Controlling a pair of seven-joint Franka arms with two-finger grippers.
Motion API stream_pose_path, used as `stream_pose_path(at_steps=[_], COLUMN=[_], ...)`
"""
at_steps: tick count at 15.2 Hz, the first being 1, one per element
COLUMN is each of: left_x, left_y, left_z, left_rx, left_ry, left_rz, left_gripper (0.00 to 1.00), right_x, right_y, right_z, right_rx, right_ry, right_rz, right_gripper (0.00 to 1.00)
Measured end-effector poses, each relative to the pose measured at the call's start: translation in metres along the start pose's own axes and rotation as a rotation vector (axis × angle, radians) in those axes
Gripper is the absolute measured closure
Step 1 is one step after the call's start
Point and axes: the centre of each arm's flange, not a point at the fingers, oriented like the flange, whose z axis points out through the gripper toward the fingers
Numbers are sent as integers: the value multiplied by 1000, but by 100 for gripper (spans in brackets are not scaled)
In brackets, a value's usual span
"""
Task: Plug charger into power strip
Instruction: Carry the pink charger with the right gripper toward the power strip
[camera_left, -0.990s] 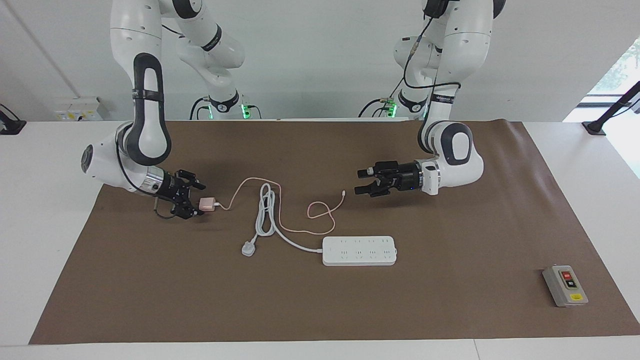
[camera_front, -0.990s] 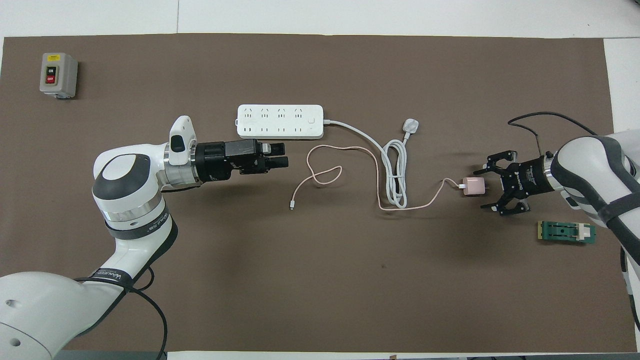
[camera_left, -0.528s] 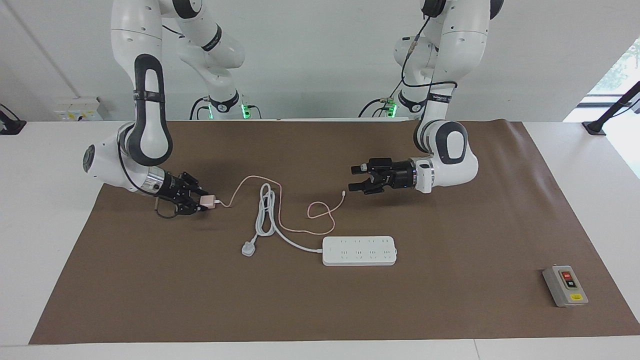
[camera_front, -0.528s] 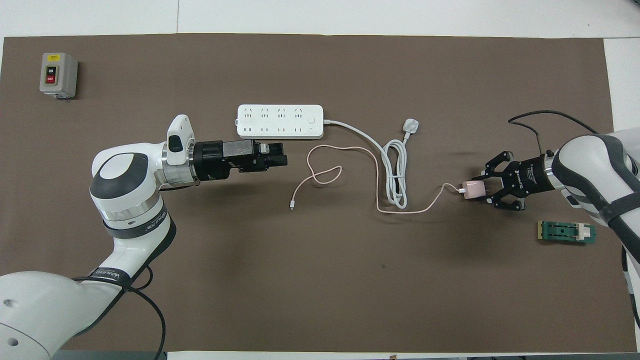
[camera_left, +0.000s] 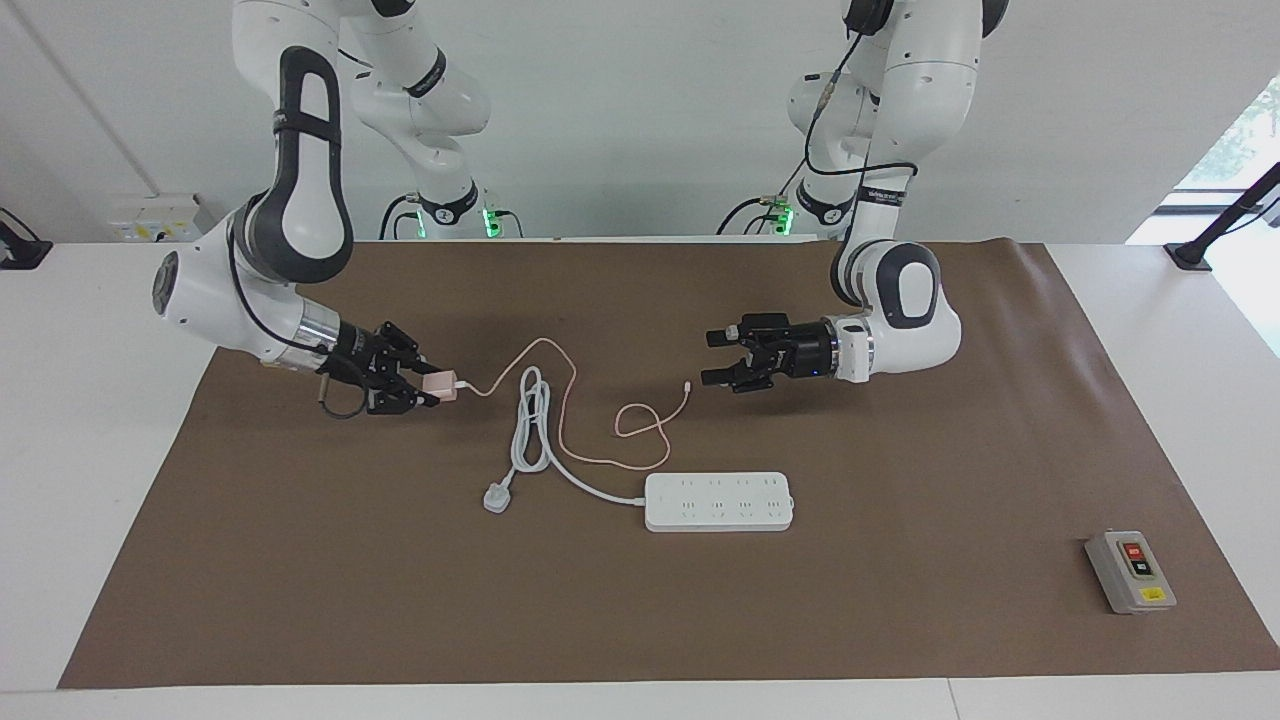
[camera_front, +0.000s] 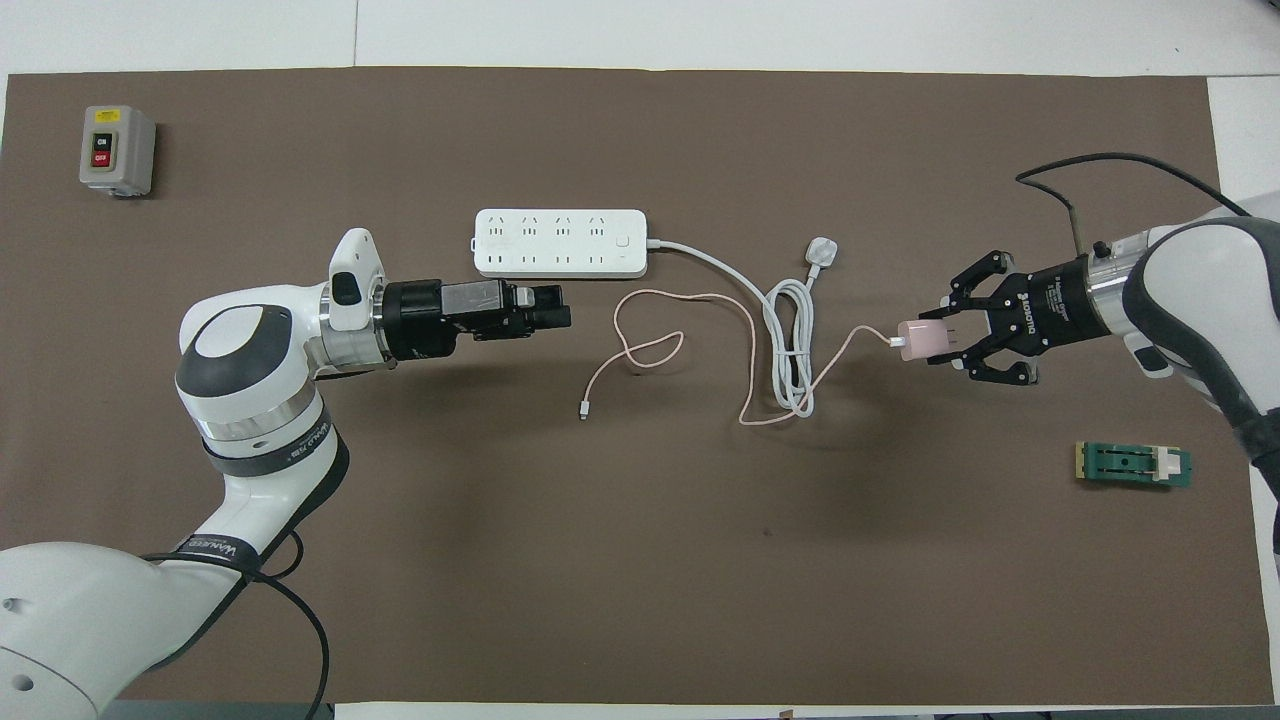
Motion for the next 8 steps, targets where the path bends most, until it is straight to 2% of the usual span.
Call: stream_pose_path(at_steps=[3, 5, 8], left_x=[1, 1, 2], left_y=[0, 1, 1], left_z=[-1, -1, -3], left_rx=[1, 0, 1], left_ry=[2, 2, 6], left_rz=[2, 4, 4], left_gripper=[0, 0, 0], right_x=[-72, -117, -165], right_y=[-6, -8, -9], right_z=[0, 7, 25], right_rx=[8, 10, 15], right_ry=[7, -21, -53], right_rz=[23, 32, 29], right_gripper=[53, 53, 53])
